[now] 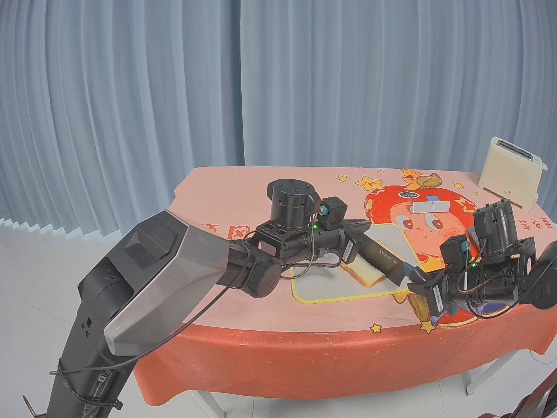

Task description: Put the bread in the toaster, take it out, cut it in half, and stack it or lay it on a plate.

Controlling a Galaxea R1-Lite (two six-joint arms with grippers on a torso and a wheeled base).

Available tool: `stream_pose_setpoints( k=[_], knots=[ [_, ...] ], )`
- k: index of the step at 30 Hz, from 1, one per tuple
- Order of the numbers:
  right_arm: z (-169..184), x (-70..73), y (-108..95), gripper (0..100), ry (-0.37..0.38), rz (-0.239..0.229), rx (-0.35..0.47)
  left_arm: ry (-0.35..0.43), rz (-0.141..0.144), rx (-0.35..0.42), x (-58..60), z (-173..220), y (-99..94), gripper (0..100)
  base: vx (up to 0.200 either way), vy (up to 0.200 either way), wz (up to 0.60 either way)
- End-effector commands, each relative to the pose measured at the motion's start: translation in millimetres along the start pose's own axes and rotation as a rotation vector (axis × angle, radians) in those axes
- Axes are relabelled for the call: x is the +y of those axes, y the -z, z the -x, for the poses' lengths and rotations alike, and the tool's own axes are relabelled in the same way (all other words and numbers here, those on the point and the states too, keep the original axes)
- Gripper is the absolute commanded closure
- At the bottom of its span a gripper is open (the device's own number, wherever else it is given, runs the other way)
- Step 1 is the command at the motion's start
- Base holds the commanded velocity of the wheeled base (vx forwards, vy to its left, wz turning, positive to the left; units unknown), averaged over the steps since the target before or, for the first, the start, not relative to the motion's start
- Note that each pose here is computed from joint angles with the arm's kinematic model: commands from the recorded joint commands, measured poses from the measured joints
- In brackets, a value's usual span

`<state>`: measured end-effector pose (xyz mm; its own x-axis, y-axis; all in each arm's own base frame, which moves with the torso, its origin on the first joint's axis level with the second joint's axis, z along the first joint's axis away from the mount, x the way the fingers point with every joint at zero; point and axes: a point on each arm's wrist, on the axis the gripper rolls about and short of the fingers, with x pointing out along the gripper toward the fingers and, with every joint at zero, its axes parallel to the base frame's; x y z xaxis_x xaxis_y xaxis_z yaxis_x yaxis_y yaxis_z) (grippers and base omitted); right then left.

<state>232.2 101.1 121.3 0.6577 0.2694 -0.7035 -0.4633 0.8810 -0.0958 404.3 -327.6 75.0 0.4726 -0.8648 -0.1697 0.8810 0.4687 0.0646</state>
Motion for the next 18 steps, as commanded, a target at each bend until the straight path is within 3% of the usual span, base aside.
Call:
stream_pose_setpoints(
  k=[1, 6, 7, 14, 18],
  knots=[
    [1.6, -0.1, -1.6, 100, -0.001, 0.000, -0.006, -0.012, -0.024, -0.069, 1.4, 9.1, -31.1, 100, 0.000, 0.000, 0.00],
    [3.9, -0.8, -4.3, 100, 0.002, -0.002, -0.023, -0.025, -0.038, -0.107, 3.8, 20.5, -53.0, 100, 0.000, 0.000, 0.00],
    [4.2, -0.8, -7.2, 100, 0.003, -0.001, -0.039, -0.048, -0.040, -0.119, 13.0, 29.3, -60.3, 100, 0.000, 0.000, 0.00],
    [5.4, -2.4, -14.1, 100, 0.009, -0.002, -0.067, -0.116, -0.050, -0.154, 33.3, 69.8, -90.7, 100, 0.000, 0.000, 0.00],
    [8.1, -3.4, -15.9, 100, 0.008, -0.006, -0.081, -0.161, -0.044, -0.146, 43.5, 97.9, -96.9, 100, 0.000, 0.000, 0.00]
  ],
)
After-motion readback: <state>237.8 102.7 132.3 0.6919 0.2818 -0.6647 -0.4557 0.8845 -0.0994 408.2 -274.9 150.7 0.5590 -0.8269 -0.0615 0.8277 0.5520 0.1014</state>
